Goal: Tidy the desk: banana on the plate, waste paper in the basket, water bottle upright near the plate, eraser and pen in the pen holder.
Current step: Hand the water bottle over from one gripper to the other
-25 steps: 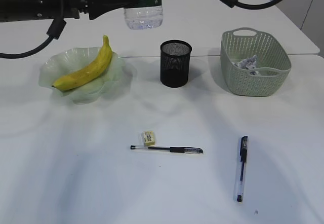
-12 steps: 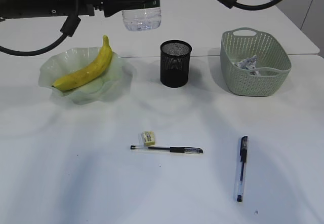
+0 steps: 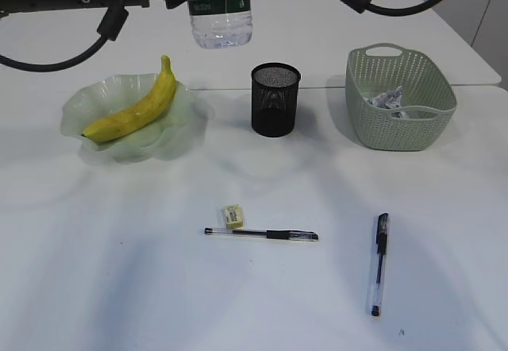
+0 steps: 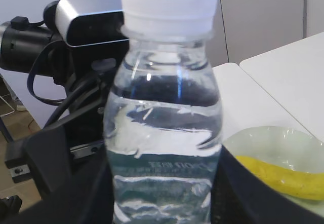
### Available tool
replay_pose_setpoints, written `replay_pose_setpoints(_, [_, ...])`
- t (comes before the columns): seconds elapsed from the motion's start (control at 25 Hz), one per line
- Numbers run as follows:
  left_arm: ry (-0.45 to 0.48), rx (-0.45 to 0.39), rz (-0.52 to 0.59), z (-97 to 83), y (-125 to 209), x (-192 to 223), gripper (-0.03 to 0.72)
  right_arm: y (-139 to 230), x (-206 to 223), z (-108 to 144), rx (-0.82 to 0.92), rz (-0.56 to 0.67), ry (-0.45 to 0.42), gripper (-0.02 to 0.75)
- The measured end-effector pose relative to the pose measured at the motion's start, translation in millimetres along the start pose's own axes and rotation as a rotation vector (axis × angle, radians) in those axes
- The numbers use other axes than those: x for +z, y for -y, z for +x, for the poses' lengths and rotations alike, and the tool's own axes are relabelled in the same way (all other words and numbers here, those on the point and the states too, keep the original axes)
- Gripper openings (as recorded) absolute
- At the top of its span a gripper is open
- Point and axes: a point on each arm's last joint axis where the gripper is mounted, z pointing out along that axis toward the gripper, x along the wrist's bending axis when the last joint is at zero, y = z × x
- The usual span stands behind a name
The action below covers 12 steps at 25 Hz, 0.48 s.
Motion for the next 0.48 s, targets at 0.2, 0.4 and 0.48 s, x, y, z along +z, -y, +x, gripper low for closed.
replay_pose_setpoints(0.2, [-0.006, 0.000, 0.000, 0.5, -0.5, 0.1, 0.619, 0.0, 0.0, 0.0, 0.000, 0.000, 0.000, 0.347])
replay_pose_setpoints(0.4, [-0.006, -0.001, 0.001, 0.9, 0.0, 0.2, 0.582, -1.5, 0.0, 0.5, 0.008, -0.016, -0.005, 0.347])
replay_pose_setpoints(0.48, [-0.006, -0.001, 0.001, 0.9, 0.0, 0.2, 0.571, -2.0, -0.1, 0.6, 0.010, -0.022, -0.007, 0.347])
